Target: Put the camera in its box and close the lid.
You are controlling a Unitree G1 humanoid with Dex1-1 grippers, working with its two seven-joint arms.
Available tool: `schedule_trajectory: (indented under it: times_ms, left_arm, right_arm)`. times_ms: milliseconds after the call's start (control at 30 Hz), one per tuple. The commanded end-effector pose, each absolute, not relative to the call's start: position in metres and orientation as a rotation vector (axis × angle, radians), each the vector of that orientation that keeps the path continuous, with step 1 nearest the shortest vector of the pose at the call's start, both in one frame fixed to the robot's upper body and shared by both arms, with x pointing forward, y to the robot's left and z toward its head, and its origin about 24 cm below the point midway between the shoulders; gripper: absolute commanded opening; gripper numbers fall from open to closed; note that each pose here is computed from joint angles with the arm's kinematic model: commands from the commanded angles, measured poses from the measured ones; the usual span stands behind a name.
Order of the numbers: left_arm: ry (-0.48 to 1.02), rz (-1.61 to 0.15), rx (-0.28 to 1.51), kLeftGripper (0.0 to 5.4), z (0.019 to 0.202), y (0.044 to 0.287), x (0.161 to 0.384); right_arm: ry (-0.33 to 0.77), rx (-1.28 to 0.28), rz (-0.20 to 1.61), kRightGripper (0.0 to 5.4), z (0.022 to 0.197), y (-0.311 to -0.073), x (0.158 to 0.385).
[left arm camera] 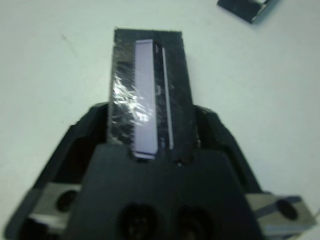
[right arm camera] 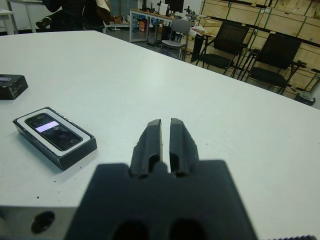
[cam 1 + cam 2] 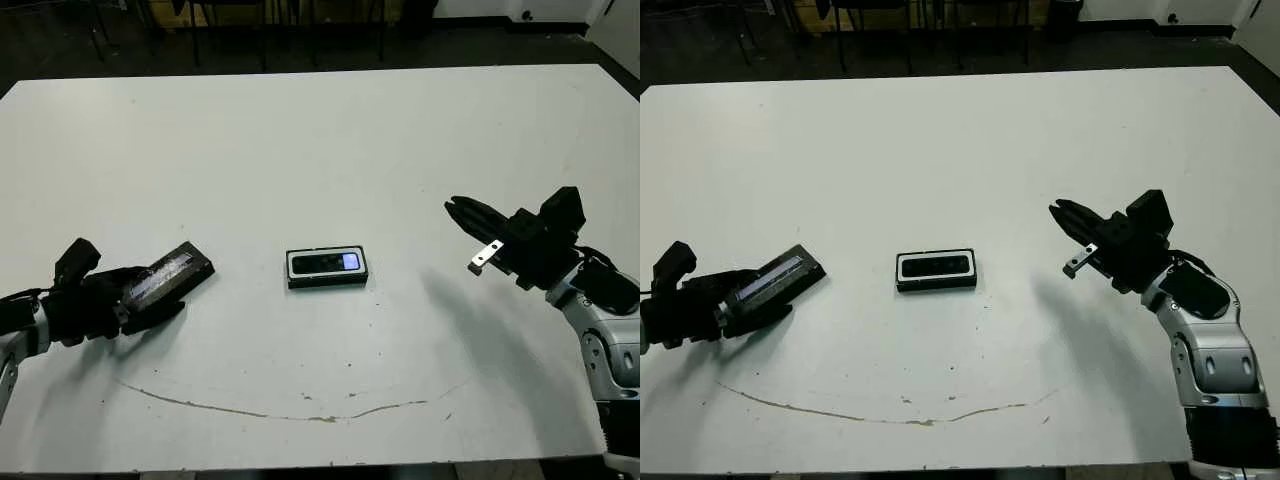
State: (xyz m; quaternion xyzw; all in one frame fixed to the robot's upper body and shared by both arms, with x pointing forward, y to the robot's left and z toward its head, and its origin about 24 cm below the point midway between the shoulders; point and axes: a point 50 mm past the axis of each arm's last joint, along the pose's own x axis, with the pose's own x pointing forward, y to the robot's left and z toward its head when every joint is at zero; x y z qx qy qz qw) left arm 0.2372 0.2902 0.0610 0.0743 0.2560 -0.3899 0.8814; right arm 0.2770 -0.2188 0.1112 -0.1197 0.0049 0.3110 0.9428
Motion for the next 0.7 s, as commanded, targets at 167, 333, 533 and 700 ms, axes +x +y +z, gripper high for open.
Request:
schedule_trajectory:
  times_ms: [167,333,533,700]
  left_arm:
    - [0.613,-0.826,0.135,2.80,0.051,0.293,0.232]
    - [0.581,-0.821,0.157,2.80,0.053,0.292,0.233]
    - [0.514,-0.808,0.185,2.80,0.062,0.284,0.237]
    - [0.412,-0.836,0.215,2.80,0.086,0.266,0.247]
  right_arm:
    - [0.044,-0.243,0.622,0.00,0.108,-0.226,0.276]
    - [0.047,-0.260,0.623,0.00,0.108,-0.225,0.276]
    - [0.070,-0.254,0.613,0.00,0.108,-0.223,0.275]
    - [0.061,-0.256,0.612,0.00,0.104,-0.221,0.273]
